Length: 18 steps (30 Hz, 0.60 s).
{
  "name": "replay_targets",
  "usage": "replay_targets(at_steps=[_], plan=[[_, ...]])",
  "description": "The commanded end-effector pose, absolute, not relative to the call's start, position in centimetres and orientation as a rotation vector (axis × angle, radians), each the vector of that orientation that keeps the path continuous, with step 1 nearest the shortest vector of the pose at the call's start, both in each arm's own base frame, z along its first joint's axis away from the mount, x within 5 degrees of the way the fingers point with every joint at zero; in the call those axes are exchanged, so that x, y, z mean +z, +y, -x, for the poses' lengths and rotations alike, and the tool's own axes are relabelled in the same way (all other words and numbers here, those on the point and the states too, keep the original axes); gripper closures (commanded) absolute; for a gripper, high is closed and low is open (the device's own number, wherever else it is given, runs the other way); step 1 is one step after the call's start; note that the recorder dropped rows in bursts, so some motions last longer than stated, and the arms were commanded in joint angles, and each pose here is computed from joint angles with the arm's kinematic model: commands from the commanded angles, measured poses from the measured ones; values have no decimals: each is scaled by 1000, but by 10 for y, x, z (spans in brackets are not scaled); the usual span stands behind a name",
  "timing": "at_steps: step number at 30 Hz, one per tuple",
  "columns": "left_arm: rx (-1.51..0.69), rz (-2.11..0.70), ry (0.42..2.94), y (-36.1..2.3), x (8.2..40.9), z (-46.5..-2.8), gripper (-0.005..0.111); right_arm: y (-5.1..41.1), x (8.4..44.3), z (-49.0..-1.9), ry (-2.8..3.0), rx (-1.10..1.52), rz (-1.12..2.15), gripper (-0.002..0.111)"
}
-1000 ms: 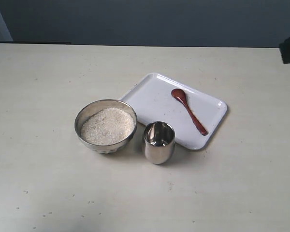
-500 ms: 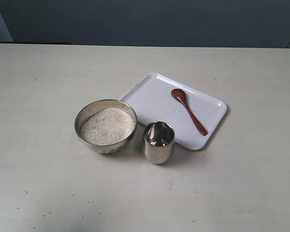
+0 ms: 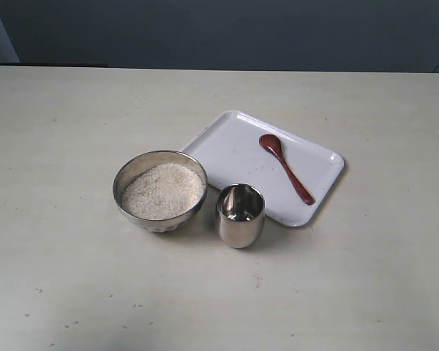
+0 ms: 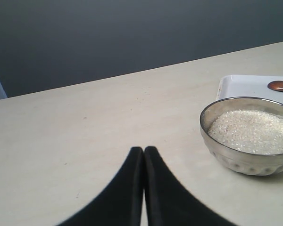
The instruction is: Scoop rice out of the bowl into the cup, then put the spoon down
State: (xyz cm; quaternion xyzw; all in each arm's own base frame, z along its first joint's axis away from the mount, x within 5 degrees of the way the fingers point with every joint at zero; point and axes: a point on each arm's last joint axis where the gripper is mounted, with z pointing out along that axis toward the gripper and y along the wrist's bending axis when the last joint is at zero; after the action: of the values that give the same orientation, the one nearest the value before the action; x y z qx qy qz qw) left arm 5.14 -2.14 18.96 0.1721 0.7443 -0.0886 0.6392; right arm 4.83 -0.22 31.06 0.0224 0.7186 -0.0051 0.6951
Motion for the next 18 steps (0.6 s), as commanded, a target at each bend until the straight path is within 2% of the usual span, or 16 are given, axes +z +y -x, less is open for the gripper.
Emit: replay_targets(at_steps=[1, 11, 18], plan=[[-207, -389, 1680, -21, 192, -51, 106, -3, 276, -39, 1581, -21, -93, 109], [-207, -389, 1680, -21, 192, -51, 106, -3, 212, -54, 1631, 21, -138, 109], [-207, -389, 1680, -21, 192, -51, 106, -4, 205, -56, 1572, 17, -138, 109]])
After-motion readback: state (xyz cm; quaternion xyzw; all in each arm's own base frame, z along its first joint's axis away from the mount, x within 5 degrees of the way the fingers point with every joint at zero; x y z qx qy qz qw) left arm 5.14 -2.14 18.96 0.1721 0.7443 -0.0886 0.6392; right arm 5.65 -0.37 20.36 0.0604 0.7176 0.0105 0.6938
